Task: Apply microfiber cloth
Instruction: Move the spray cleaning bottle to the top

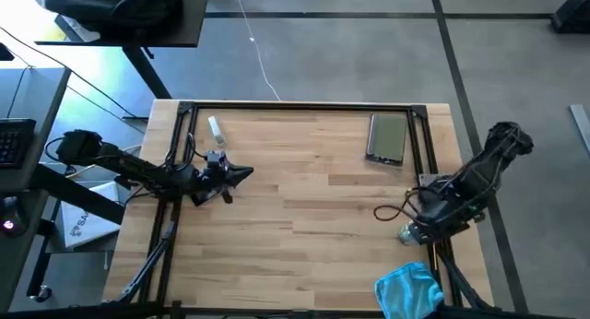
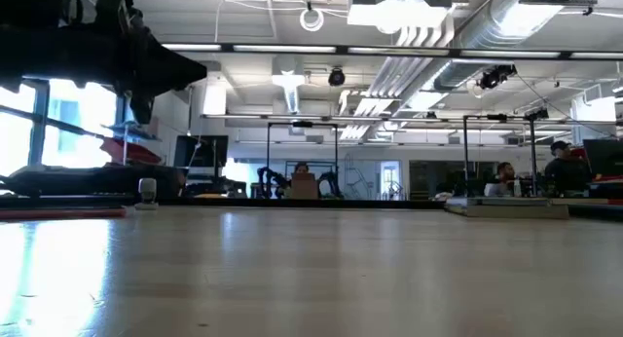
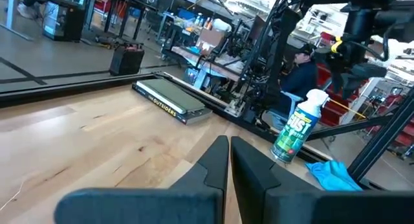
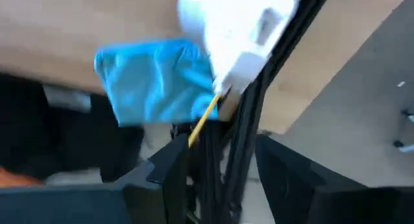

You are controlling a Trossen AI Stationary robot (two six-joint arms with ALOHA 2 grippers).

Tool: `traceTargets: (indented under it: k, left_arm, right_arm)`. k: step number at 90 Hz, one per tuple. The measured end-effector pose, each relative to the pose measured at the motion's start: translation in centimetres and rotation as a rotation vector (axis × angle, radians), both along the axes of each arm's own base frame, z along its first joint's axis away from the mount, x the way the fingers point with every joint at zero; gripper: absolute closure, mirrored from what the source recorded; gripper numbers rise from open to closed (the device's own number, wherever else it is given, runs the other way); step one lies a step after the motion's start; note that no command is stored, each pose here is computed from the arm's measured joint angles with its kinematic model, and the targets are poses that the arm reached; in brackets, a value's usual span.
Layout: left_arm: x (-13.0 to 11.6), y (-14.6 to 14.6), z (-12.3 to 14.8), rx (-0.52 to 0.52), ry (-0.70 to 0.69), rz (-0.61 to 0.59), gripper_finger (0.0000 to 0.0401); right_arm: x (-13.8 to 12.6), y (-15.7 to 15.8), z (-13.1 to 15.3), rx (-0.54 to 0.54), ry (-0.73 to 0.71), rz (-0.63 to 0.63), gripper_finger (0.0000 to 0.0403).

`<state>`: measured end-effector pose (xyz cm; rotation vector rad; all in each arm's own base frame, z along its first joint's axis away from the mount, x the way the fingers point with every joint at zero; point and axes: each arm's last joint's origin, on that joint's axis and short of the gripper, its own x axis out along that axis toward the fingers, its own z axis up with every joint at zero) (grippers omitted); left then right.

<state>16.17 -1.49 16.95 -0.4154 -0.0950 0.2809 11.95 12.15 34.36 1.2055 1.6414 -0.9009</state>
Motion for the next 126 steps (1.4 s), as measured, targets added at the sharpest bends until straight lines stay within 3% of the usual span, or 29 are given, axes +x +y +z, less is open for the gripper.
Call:
traceTargets:
  k: [13, 22, 38, 88, 108, 126]
  left_arm:
    - [0.0, 0.0, 0.0, 0.000, -0.001, 0.001, 0.0401]
    - [0.0, 0.0, 0.0, -0.001, -0.001, 0.001, 0.0401]
    - [0.0, 0.0, 0.0, -0.001, -0.001, 0.002, 0.0401]
    - [0.0, 0.0, 0.0, -0.009, -0.004, 0.003, 0.0401]
    - [0.0, 0.0, 0.0, -0.010, -0.004, 0.003, 0.0401]
    - [0.0, 0.0, 0.0, -0.010, -0.004, 0.003, 0.0401]
  right_arm:
    - [0.1, -0.2, -0.9, -0.131, -0.008, -0.175, 0.0254]
    - [0.2, -0.3, -1.3, -0.157, 0.003, -0.226, 0.0254]
    - [0.1, -0.2, -1.4, -0.153, 0.021, -0.231, 0.0254]
    - [0.6, -0.7, -1.6, -0.294, -0.144, -0.223, 0.0254]
    - [0.3, -0.8, -3.6, -0.326, -0.081, -0.209, 0.0255]
    - [0.4, -0.9, -2.9, -0.339, -0.111, -0.206, 0.0271]
